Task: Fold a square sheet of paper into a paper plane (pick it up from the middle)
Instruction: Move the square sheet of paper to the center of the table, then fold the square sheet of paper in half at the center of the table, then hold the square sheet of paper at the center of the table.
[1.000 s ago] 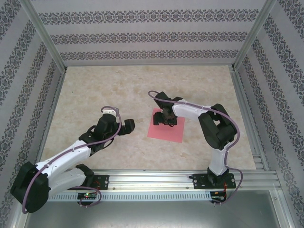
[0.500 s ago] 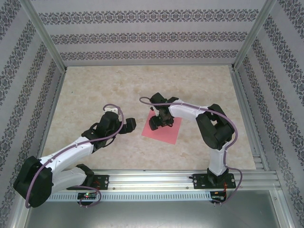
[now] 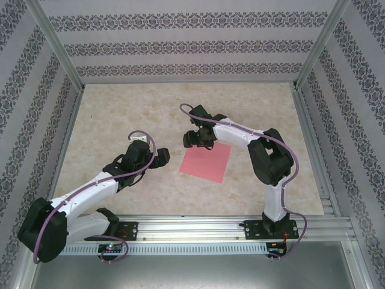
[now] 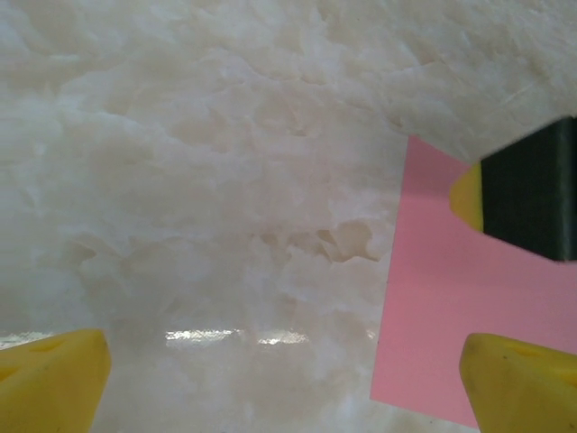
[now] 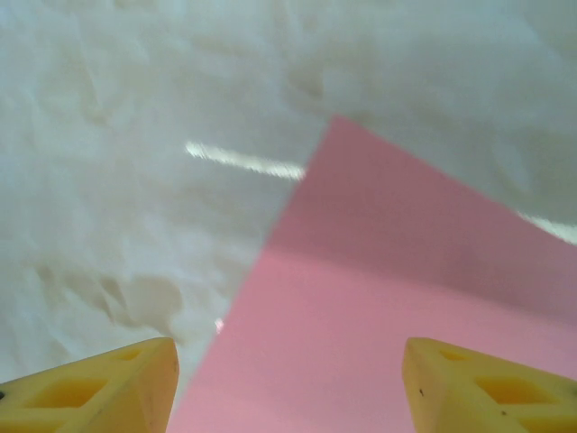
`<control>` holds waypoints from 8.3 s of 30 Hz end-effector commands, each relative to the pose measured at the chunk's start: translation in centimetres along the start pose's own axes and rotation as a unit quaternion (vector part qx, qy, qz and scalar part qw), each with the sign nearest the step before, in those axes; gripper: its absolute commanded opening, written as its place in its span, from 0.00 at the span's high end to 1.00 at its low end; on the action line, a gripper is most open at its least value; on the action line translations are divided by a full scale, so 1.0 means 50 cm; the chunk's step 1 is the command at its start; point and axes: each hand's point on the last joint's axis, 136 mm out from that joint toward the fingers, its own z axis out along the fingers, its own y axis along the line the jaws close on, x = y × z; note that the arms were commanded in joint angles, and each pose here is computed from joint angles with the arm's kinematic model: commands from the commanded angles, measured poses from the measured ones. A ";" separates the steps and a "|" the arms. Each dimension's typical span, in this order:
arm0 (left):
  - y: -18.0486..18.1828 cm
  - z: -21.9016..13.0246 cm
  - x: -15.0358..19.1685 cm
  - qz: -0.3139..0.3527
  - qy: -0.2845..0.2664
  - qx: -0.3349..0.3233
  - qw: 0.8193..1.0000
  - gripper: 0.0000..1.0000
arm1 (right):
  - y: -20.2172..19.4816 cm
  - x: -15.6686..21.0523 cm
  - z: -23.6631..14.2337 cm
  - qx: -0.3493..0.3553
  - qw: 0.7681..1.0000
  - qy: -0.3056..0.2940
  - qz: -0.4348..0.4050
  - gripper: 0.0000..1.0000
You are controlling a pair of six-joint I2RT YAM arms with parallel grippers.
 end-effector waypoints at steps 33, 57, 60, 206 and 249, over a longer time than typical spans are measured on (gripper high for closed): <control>-0.030 0.011 -0.012 -0.005 0.026 0.034 0.999 0.00 | -0.070 0.082 -0.103 0.149 0.988 0.021 0.028 0.16; -0.037 0.037 0.003 0.000 0.056 0.035 0.998 0.00 | -0.082 0.191 0.034 0.156 0.981 0.098 0.058 0.02; -0.036 0.037 0.006 0.001 0.058 0.034 0.998 0.00 | -0.095 0.206 0.042 0.168 0.978 0.108 0.059 0.02; -0.140 0.098 0.035 -0.071 0.135 0.123 0.981 0.44 | -0.131 0.235 0.036 0.073 0.986 0.069 0.130 0.22; -0.217 0.236 0.111 -0.123 0.234 0.136 0.955 1.00 | -0.152 0.257 0.057 0.091 0.982 0.078 0.146 0.24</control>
